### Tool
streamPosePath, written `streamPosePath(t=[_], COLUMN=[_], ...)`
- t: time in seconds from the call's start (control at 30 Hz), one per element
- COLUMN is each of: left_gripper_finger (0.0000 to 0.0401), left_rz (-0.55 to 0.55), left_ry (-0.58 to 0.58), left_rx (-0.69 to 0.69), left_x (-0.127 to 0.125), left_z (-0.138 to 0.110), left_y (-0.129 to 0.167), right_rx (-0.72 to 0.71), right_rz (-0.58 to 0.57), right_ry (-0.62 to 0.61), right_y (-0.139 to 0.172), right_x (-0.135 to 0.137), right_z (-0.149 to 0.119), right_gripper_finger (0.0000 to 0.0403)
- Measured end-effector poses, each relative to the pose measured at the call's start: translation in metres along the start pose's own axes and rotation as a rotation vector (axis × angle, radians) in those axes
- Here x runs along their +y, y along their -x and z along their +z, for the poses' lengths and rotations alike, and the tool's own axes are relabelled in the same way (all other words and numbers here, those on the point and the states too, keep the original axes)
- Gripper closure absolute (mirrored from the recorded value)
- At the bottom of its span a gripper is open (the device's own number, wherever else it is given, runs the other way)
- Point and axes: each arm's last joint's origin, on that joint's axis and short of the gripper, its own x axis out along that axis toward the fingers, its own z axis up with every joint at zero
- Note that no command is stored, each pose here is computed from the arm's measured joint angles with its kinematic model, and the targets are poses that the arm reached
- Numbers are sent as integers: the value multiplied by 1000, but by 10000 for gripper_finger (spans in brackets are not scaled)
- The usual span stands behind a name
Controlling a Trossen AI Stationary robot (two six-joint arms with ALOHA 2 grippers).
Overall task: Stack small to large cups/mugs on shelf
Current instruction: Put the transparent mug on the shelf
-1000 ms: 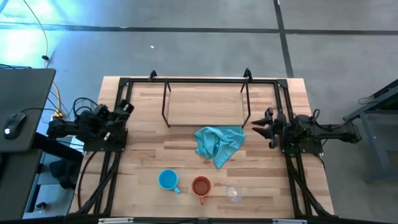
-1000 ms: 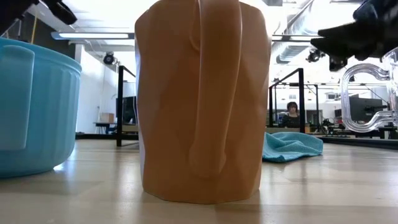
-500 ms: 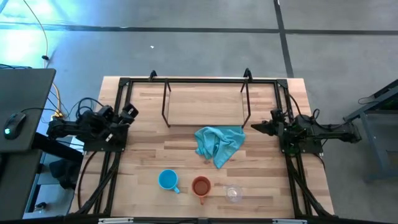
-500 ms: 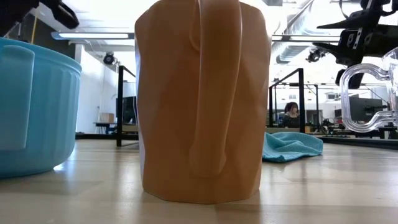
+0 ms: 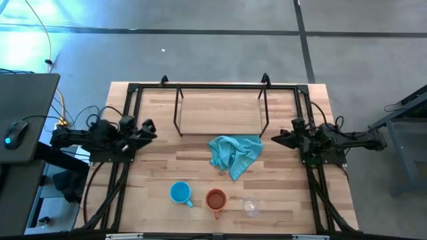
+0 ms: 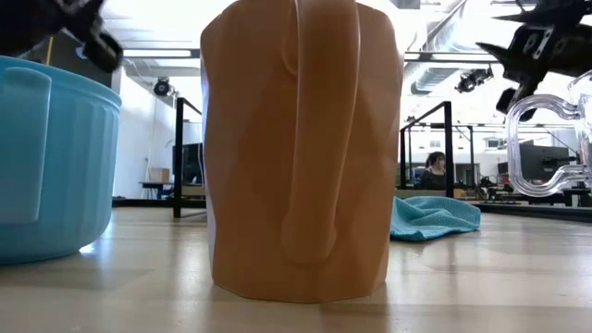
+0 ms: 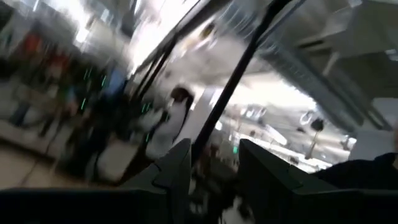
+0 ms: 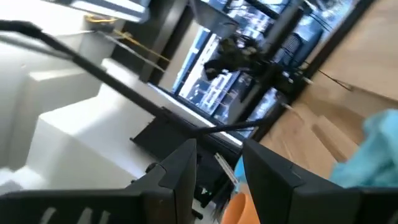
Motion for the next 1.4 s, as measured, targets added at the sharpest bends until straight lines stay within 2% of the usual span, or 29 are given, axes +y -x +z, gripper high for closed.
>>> streamPosePath(t=[0.1,0.17,0.27,0.43,0.57,0.73,0.83,0.93,1.07,1.17,1.27,1.4], left_gripper_finger=[277,277,277,277,277,277,277,277,277,277,277,277], left_rz=[98,146,163,130,154,201,230,250,267,265,255,247], left_ry=[87,141,180,160,152,166,180,178,176,176,176,177], left_rx=[96,118,109,21,5,20,24,23,12,8,-3,5], left_x=[8,12,13,9,10,14,16,18,18,18,17,17], left_z=[-10,-14,-14,-7,-7,-10,-12,-13,-13,-12,-11,-11], left_y=[0,0,-2,-6,-8,-10,-11,-12,-12,-12,-12,-12], right_rx=[-107,-174,-280,-474,-456,-312,-158,71,376,542,653,761], right_rz=[-49,-55,45,200,240,229,170,61,-136,-254,-289,-233], right_ry=[182,346,553,737,818,879,865,805,716,648,551,422], right_y=[0,1,3,12,13,-3,-25,-50,-79,-97,-114,-140], right_x=[0,4,16,47,72,97,111,118,123,130,140,149], right_z=[5,9,17,36,51,66,75,80,84,89,92,83], right_gripper_finger=[279,279,279,279,279,279,279,279,279,279,279,279])
